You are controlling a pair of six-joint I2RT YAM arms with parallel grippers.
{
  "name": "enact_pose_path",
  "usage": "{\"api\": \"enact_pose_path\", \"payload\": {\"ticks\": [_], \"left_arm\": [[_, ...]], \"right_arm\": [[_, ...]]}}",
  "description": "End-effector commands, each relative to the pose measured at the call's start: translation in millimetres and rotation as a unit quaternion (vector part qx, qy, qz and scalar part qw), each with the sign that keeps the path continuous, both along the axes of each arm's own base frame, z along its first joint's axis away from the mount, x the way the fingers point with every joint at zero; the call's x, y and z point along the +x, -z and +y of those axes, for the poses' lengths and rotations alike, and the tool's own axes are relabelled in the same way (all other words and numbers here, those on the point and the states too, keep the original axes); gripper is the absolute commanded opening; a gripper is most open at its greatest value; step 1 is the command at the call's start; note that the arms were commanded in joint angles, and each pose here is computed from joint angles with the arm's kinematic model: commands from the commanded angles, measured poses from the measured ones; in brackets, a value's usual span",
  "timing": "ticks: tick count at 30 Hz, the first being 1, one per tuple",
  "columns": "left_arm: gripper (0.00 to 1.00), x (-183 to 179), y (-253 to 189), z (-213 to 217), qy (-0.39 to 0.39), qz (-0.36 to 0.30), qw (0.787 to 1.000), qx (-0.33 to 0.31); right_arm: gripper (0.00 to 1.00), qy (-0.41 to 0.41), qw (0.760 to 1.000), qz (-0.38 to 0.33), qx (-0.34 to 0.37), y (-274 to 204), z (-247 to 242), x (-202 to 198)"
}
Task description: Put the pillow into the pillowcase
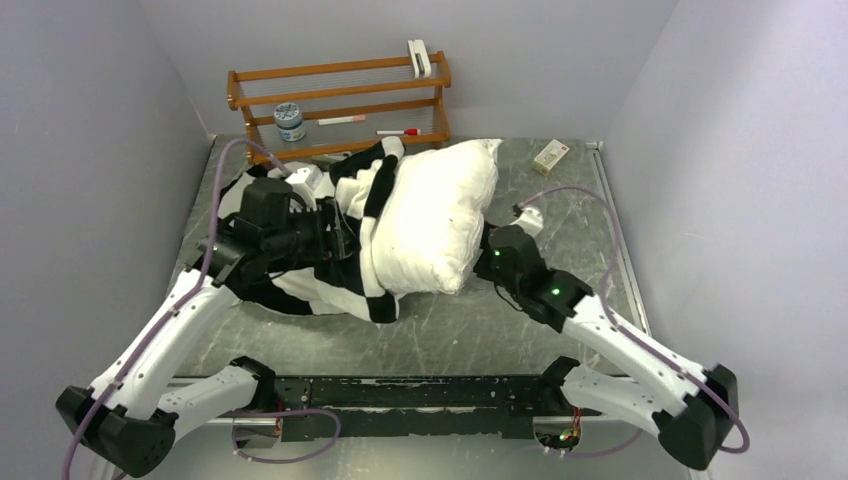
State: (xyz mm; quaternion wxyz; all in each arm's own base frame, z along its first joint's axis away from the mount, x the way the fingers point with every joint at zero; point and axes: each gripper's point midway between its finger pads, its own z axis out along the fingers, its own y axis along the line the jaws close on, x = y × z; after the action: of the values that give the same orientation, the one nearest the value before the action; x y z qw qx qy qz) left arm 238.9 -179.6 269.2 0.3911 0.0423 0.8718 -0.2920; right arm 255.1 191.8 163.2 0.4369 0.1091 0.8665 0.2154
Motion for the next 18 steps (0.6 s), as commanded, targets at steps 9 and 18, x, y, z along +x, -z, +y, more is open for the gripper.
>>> {"api": "enact_pose_path", "payload": {"ticks": [9,18], "left_arm": [[0.78,5,22,-44,0.072,0.027,0.994,-0.077],[0.78,5,3,-44,0.061,0.009,0.993,-0.101]], "right_arm": [[0.88,0.125,0.988,-0.076,0.054,-109,-56,-8],[0.93,0.109,0.971,-0.177,0.121,-195,-52,-2]]}}
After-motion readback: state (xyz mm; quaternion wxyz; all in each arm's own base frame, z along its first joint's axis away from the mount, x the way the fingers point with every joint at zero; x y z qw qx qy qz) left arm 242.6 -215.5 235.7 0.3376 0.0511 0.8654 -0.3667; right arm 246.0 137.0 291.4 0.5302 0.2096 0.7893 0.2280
